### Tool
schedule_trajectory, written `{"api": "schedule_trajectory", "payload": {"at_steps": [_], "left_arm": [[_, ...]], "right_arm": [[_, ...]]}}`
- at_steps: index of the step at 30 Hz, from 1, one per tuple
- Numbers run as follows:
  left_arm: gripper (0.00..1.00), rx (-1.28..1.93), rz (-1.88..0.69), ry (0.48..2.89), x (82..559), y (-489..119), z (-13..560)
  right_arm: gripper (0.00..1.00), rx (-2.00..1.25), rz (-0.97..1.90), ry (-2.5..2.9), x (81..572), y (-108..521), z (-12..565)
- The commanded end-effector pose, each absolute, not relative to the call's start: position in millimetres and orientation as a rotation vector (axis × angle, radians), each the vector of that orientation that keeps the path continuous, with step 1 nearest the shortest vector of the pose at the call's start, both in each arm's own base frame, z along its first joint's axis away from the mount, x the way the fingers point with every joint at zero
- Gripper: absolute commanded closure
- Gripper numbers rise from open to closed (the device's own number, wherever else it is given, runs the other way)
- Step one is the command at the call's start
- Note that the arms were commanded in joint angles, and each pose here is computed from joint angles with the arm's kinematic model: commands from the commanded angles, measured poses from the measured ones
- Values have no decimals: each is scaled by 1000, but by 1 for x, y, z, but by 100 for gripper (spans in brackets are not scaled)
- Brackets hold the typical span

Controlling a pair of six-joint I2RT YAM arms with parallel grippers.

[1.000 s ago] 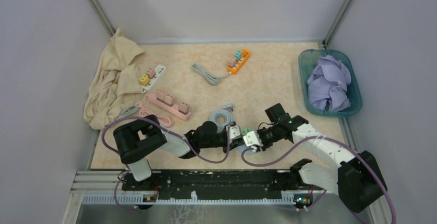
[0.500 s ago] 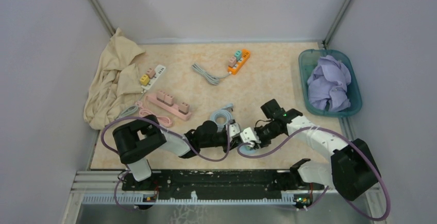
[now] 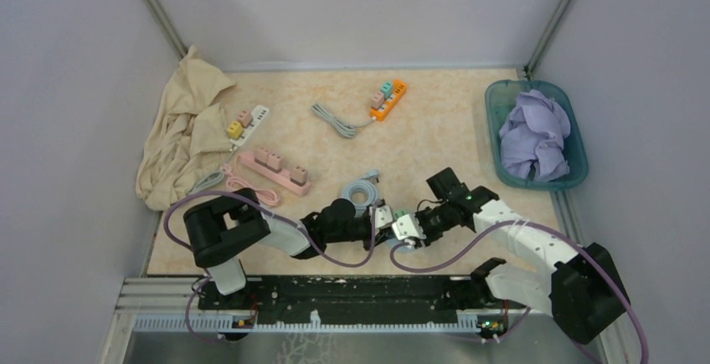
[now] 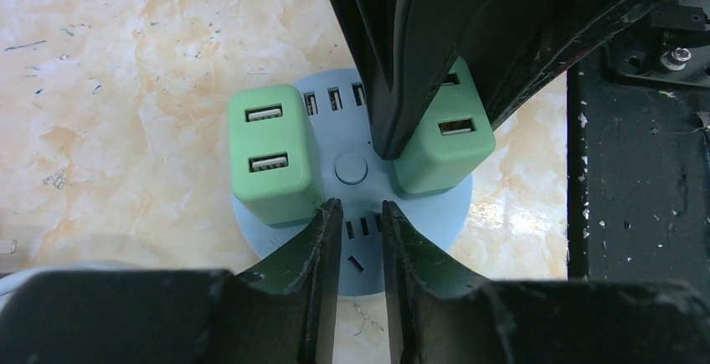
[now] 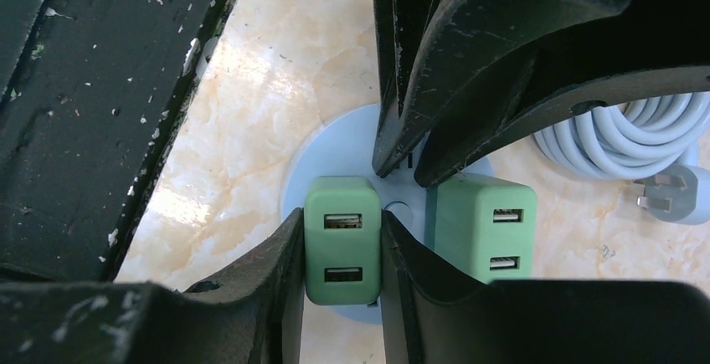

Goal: Pull the plug off the socket

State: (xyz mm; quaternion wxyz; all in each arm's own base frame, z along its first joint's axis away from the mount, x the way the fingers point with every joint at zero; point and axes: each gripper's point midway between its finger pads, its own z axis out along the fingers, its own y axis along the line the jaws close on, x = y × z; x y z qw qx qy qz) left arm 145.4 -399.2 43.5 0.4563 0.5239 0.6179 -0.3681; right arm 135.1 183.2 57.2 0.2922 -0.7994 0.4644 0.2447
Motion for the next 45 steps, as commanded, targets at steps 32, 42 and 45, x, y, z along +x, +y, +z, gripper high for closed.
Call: {"api": "schedule_trajectory", "payload": {"at_steps": [32, 42, 45], "left_arm": [[40, 1128, -820, 1587, 143, -351, 77], [40, 938, -893, 1606, 161, -377, 102], [41, 950, -895, 1599, 162, -382, 102]], "right_arm": [[97, -2224, 740, 1098, 115, 179, 52], [97, -2231, 741, 1080, 114, 179, 51], [97, -2229, 735, 1079, 116, 180, 52]]}}
